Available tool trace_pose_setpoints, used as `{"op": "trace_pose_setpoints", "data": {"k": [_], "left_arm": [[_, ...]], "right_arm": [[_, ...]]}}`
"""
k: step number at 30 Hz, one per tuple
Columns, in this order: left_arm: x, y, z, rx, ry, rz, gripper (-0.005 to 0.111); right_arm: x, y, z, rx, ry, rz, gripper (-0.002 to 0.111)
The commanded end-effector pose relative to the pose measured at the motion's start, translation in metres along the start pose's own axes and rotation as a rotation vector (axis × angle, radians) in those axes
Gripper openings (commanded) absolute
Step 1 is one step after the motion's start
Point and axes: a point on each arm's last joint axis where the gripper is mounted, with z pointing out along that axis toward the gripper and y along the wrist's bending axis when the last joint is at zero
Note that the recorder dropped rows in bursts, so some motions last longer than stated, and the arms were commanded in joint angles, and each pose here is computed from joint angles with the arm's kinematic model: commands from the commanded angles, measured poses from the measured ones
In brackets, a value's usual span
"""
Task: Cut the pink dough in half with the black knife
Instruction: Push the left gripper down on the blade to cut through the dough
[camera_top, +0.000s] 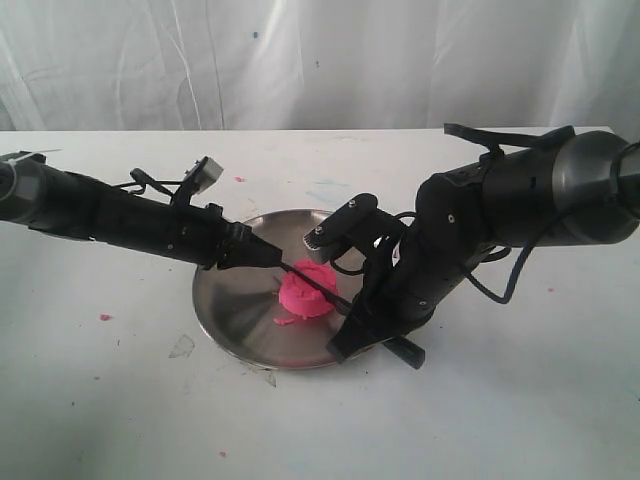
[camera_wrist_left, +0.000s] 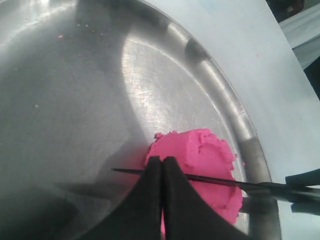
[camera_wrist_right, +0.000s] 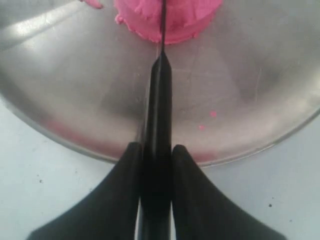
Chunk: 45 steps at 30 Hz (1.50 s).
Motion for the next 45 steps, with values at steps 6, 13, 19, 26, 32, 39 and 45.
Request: {"op": "trace_pose_setpoints", "data": {"k": [6, 13, 19, 26, 32, 39, 45], "left_arm": [[-0.005, -0.007, 0.003, 0.071, -0.038, 0.007, 0.0], [-0.016, -0.014, 0.001, 0.103, 0.04, 0.011, 0.0], [-0.019, -0.013, -0.001, 0.068, 0.104, 0.017, 0.0], [-0.029, -0.023, -0.009, -0.06, 0.14, 0.085, 0.0], [-0.033, -0.04, -0.002, -0.137, 0.167, 0.164, 0.0], [-0.027, -0.048, 0.013, -0.203, 0.223, 0.218, 0.0], [-0.027, -0.047, 0.013, -0.215, 0.221, 0.222, 0.0]], "right_arm": [[-0.001, -0.002, -0.001, 0.004, -0.009, 0.0, 0.0], [-0.001, -0.002, -0.001, 0.004, -0.009, 0.0, 0.0], [-0.001, -0.002, -0.001, 0.004, -0.009, 0.0, 0.0], [-0.001, -0.002, -0.001, 0.004, -0.009, 0.0, 0.0], [-0.001, -0.002, -0.001, 0.005, -0.011, -0.006, 0.0], [-0.001, -0.002, -0.001, 0.005, -0.011, -0.006, 0.0], [-0.001, -0.002, -0.001, 0.005, -0.011, -0.006, 0.0]]}}
